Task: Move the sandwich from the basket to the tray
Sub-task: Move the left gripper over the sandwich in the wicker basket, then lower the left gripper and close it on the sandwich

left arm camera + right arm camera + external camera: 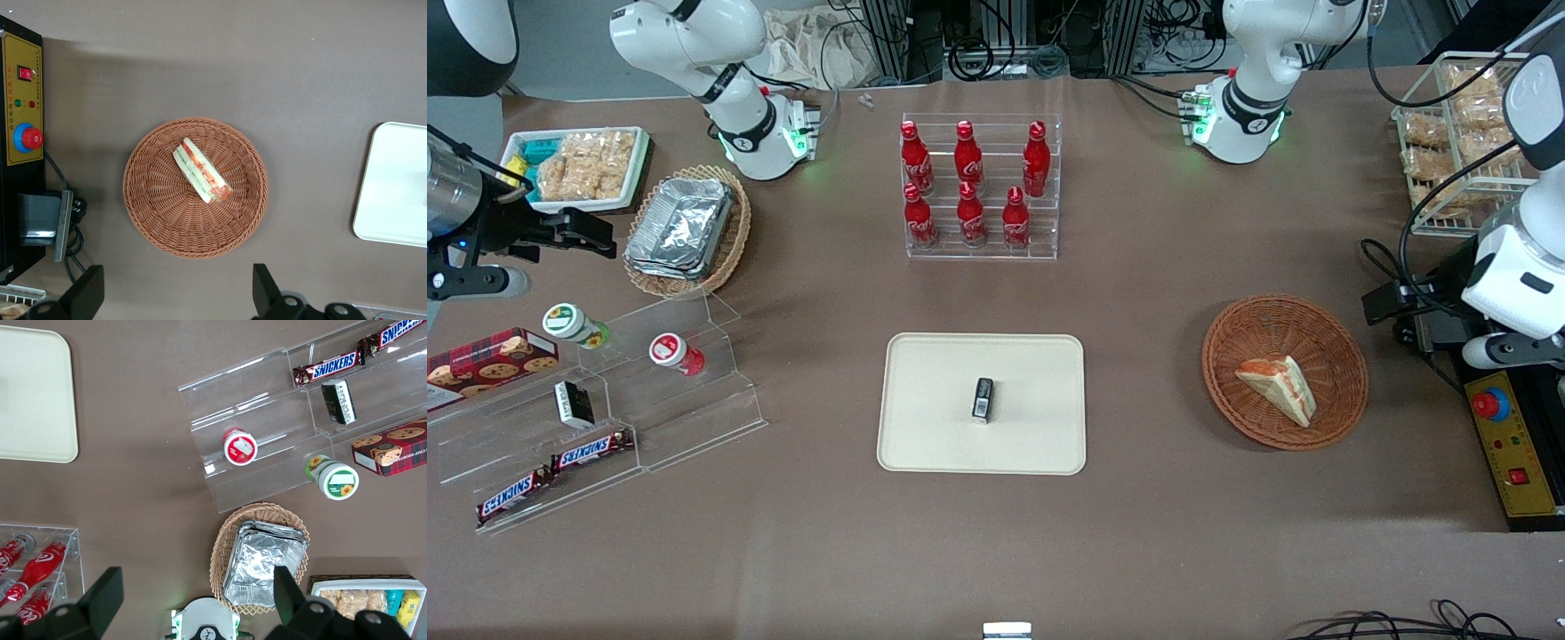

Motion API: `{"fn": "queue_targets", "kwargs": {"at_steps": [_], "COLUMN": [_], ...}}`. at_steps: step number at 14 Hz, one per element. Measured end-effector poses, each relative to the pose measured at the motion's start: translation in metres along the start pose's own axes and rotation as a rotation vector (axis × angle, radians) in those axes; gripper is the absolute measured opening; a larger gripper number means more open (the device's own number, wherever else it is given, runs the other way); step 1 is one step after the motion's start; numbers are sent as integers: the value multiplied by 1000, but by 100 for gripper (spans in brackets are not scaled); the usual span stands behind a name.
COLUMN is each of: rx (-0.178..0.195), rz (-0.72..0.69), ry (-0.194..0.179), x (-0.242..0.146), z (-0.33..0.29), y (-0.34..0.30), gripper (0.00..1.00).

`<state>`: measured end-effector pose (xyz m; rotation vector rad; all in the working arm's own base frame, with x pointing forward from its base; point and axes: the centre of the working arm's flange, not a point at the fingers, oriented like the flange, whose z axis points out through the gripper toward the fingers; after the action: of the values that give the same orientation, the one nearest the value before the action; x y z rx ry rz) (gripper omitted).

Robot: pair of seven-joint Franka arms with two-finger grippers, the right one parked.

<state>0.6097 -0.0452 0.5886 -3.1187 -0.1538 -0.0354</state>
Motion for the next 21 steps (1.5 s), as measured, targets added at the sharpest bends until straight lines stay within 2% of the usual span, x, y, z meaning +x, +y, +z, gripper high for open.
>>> {"fn": "queue_targets", "kwargs": {"at_steps": [3, 6, 8, 14, 16, 21], "rx": [0, -34, -34, -6, 8, -1], "rz": [0, -6, -37, -408, -485, -533], "ry": [-2, -18, -31, -83, -104, -71], "x": [0, 3, 7, 24, 31, 37], "z": [1, 8, 16, 72, 101, 169], "y": [0, 3, 4, 9, 12, 11], "gripper": [100, 100, 100, 99, 99, 99]}}
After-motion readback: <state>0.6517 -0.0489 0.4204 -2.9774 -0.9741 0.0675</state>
